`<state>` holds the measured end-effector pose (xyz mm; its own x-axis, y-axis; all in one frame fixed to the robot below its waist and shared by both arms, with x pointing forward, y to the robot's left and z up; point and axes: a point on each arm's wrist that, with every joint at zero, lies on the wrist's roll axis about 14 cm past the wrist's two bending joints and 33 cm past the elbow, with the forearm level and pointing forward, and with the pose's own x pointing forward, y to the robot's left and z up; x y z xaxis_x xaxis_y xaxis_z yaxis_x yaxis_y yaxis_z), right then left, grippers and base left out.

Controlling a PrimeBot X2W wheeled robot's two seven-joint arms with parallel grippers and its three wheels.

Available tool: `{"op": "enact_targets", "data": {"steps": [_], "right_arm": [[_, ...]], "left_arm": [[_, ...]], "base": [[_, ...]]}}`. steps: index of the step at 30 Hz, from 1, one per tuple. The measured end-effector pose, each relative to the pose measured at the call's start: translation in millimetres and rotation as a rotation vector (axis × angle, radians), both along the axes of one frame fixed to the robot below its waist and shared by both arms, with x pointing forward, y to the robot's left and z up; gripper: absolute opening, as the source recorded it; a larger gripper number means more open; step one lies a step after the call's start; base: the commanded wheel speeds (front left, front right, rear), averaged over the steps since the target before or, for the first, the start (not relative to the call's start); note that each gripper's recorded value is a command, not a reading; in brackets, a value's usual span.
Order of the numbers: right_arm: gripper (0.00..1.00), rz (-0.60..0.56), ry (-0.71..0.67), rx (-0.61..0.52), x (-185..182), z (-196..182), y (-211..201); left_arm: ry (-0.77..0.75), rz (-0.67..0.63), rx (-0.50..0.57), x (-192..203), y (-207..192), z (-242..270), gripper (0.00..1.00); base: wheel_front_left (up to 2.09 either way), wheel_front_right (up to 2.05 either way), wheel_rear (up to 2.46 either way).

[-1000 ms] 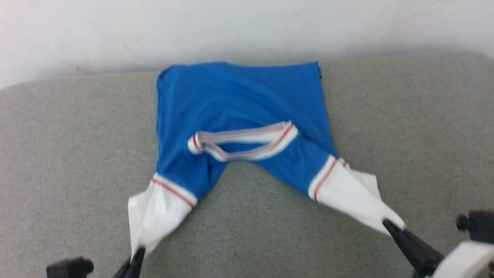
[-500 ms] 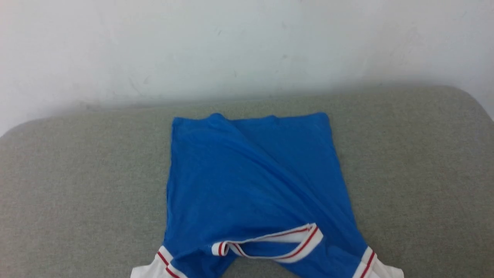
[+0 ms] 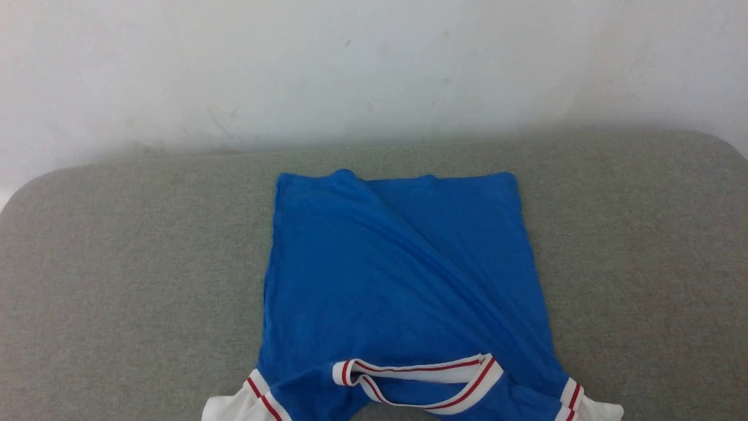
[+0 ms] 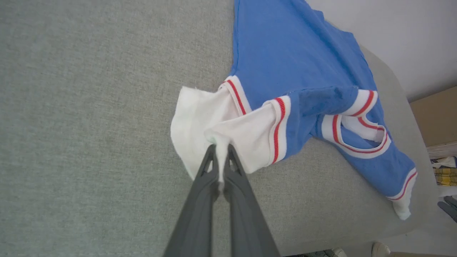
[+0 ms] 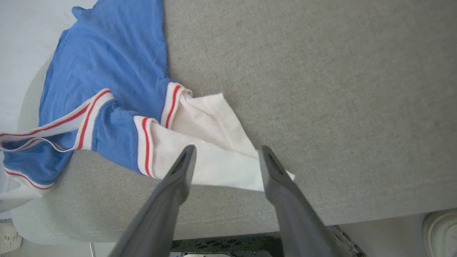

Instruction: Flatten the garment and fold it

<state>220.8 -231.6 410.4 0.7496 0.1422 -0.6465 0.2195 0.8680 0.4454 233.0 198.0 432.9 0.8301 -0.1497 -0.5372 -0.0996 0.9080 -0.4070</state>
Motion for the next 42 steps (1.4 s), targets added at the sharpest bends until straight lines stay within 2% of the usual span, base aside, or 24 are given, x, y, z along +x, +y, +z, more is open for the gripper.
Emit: {"op": "enact_targets", "data": {"steps": [3,9,12,16,18,21,26,29,32,36,42], "right_arm": [[1.0,0.025,-0.188,-0.033,45.8,44.1,1.0],[1.0,0.044,-0.649,-0.135,144.2,176.9,-5.4],[1.0,0.07,-0.756,-0.193,187.8,219.3,-1.7],[1.0,0.1,-0.771,-0.321,250.1,244.8,-1.3],[1.0,0.112,-0.713,-0.319,280.0,235.8,2.8],[1.0,0.142,-0.567,-0.304,317.1,201.2,12.9],[1.0,0.168,-0.335,-0.311,355.9,135.5,24.1],[1.0,0.226,-0.15,-0.307,358.0,78.9,39.9],[1.0,0.302,-0.042,-0.277,355.1,40.7,64.4],[1.0,0.359,0.043,-0.262,351.0,4.2,79.2],[1.0,0.367,0.117,-0.262,351.2,-31.8,82.1]], "left_arm": [[-0.051,-0.015,-0.007,12.6,-5.6,13.2,0.0],[-0.096,-0.068,0.02,34.7,-13.3,29.1,0.0],[-0.113,-0.087,0.027,47.5,-17.9,34.0,0.0],[-0.123,-0.112,0.029,65.5,-25.1,35.0,0.0],[-0.121,-0.123,0.031,73.9,-28.1,32.7,0.0],[-0.113,-0.132,0.026,83.9,-31.6,28.1,0.0],[-0.092,-0.141,0.039,94.9,-33.0,18.4,0.0],[-0.079,-0.126,0.039,97.5,-30.7,12.6,0.0],[-0.056,-0.104,0.037,96.4,-27.5,5.3,0.0],[-0.014,-0.068,0.057,92.3,-17.2,-6.7,0.0],[0.021,-0.034,0.068,88.6,-10.0,-16.9,0.0]], "base": [[0.0,0.0,0.0],[0.0,0.0,0.0],[0.0,0.0,0.0],[0.0,0.0,0.0],[0.0,0.0,0.0],[0.0,0.0,0.0],[0.0,0.0,0.0],[0.0,0.0,0.0],[0.0,0.0,0.0],[0.0,0.0,0.0],[0.0,0.0,0.0]]}}
